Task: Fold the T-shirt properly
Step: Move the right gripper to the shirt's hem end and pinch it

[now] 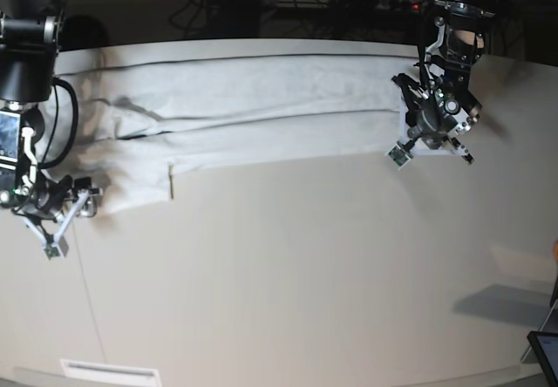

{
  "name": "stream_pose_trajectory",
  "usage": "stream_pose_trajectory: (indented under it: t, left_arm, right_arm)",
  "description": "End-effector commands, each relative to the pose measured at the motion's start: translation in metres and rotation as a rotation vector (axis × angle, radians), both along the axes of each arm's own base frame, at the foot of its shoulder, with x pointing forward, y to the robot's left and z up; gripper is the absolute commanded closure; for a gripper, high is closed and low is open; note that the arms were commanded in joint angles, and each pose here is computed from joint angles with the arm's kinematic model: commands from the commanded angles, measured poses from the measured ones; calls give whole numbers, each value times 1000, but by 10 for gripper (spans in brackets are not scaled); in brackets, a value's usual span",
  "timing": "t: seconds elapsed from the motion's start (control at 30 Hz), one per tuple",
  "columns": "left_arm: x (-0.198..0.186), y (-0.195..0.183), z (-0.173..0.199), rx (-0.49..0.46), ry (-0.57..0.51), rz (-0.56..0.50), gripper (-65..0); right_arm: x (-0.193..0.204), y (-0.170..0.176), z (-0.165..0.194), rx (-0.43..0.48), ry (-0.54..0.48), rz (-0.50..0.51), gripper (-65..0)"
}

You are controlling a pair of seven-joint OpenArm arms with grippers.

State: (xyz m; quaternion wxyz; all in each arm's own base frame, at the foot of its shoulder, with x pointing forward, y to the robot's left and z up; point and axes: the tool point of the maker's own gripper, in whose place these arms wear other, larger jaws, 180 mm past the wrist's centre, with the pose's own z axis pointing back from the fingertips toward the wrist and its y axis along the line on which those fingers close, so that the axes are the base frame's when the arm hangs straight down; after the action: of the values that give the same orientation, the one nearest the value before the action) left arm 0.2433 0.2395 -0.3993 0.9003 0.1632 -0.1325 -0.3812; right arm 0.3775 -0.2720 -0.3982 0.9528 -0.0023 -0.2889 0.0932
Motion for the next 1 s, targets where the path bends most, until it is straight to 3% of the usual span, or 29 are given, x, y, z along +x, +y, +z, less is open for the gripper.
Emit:
stream_pose_trajectory:
  t: [0.0,0.13,0.43,0.7,0.73,0.8,0.9,0.97]
  left_arm:
    - [4,5,6,13,-15,2,0]
    - [4,4,6,13,-15,1,0]
    - [5,5,6,16,-17,2,0]
    - [5,5,6,16,-17,2,0]
    - [5,5,6,16,-17,2,0]
    - [5,5,6,16,-17,2,0]
    - [5,5,6,16,-17,2,0]
    - [4,5,6,17,-16,2,0]
  right_arm:
    - [14,-9,17,-9,-58,-8,-424]
    - [16,-12,15,-3,-60,-19,-479]
    - [21,-10,14,13,-54,-25,-480]
    - [19,19,2,2,-19,60,-477]
    - [19,20,1,5,-19,61,-461]
    - [20,22,1,8,-19,62,-369]
    - [17,22,-4,14,-3,56,-132]
    - [19,19,-7,19,10,45,-12]
